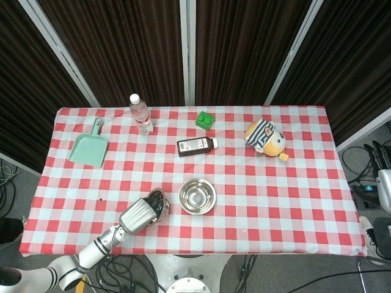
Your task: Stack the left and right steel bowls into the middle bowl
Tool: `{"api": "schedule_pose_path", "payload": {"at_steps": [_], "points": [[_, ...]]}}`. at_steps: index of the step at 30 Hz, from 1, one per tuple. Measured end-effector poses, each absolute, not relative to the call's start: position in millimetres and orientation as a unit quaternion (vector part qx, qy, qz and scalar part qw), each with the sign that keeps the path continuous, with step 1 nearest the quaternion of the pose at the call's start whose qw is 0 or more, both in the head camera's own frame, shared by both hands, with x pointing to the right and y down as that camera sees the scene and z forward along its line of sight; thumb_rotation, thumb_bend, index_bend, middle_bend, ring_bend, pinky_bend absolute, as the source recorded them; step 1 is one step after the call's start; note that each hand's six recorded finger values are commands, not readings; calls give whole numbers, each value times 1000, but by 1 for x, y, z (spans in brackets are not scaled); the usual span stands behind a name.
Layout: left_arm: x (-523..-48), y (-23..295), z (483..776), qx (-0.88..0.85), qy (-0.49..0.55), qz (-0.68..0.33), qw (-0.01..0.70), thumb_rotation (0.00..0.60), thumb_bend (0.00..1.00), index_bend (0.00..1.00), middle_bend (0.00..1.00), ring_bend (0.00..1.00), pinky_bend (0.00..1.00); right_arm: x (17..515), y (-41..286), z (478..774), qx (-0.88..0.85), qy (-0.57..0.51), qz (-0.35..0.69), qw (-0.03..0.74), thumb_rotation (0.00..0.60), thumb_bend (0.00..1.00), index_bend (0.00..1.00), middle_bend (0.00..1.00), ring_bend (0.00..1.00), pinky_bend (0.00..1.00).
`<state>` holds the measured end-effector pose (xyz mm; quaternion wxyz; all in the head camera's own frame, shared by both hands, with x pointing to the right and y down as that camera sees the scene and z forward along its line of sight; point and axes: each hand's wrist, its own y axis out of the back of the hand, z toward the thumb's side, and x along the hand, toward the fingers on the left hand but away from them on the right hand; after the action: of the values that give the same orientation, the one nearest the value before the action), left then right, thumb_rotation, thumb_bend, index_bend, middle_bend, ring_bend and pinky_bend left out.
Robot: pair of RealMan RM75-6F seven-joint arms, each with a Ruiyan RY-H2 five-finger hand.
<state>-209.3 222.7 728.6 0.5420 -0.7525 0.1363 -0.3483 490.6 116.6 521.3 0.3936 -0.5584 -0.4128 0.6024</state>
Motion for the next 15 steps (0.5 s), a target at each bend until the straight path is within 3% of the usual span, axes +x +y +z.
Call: {"api": "schedule_pose_path", "payload": {"at_steps": [7, 15], "points": [[-202, 213, 725, -746, 127, -338, 560, 600, 363, 720, 735, 742, 750, 490, 116, 517, -559, -421, 595, 396, 600, 158, 24, 18, 0, 0], [-168, 179, 721, -726, 91, -308, 608, 600, 364, 723, 739, 752, 758, 495, 110, 497, -546, -454, 575, 407, 600, 157, 24, 21, 0, 0]]}}
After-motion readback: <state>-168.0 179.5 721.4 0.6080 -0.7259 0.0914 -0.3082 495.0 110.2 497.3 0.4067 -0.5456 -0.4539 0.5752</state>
